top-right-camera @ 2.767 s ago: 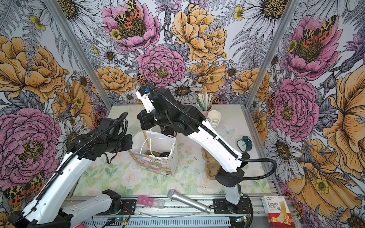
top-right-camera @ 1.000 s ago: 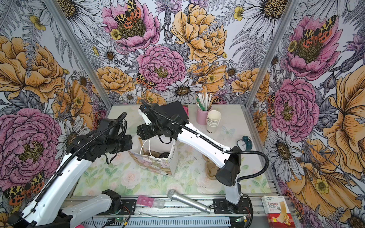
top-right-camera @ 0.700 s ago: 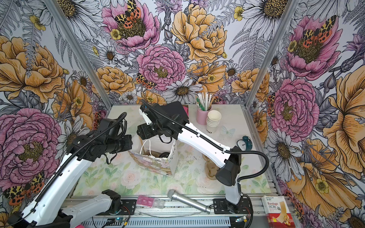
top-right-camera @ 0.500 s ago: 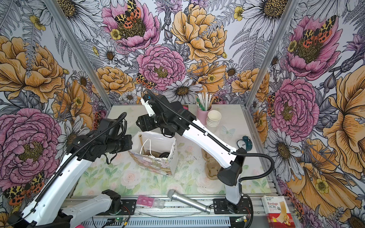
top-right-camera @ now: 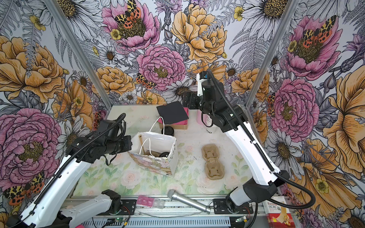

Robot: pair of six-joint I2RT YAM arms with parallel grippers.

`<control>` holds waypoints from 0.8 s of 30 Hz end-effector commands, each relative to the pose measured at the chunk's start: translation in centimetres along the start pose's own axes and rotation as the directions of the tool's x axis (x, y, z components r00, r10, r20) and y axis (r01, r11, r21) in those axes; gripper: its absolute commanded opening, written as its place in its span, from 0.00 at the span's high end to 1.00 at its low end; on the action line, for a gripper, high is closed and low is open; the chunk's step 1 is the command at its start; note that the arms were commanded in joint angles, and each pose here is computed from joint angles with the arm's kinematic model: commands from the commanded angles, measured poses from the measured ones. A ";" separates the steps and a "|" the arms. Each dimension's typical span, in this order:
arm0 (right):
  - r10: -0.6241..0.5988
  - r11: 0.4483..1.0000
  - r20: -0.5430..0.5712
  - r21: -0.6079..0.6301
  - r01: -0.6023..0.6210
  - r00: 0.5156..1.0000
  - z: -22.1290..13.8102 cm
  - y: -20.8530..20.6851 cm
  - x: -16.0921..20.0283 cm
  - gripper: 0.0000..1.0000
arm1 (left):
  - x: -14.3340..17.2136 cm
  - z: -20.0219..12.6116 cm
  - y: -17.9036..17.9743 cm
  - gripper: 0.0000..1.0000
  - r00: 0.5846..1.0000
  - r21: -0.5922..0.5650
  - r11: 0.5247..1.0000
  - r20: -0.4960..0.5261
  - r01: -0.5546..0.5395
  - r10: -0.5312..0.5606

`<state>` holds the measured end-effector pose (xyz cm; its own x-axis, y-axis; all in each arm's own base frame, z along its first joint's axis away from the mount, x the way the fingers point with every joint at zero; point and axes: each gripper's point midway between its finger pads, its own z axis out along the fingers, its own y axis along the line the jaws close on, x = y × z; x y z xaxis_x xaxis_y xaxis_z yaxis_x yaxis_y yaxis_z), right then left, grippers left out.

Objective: Pack a coffee takeout order
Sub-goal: Move the takeout bag from the middle-left of the table.

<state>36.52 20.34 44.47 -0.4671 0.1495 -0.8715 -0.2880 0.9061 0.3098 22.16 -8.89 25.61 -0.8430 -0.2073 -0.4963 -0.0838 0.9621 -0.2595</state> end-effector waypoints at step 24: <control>-0.038 0.995 -0.381 0.070 0.070 0.924 18.0 -3.9 11.9 0.18 | -0.7 -1.8 6.0 1.00 0.977 -0.082 0.978 0.105 0.192 -0.183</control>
<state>46.31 24.60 25.53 -0.7578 -0.0266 -0.6519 -0.2292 0.9464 0.2278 21.58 -3.03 25.74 -0.7508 -0.4135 -0.5151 -0.3056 0.9088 -0.2841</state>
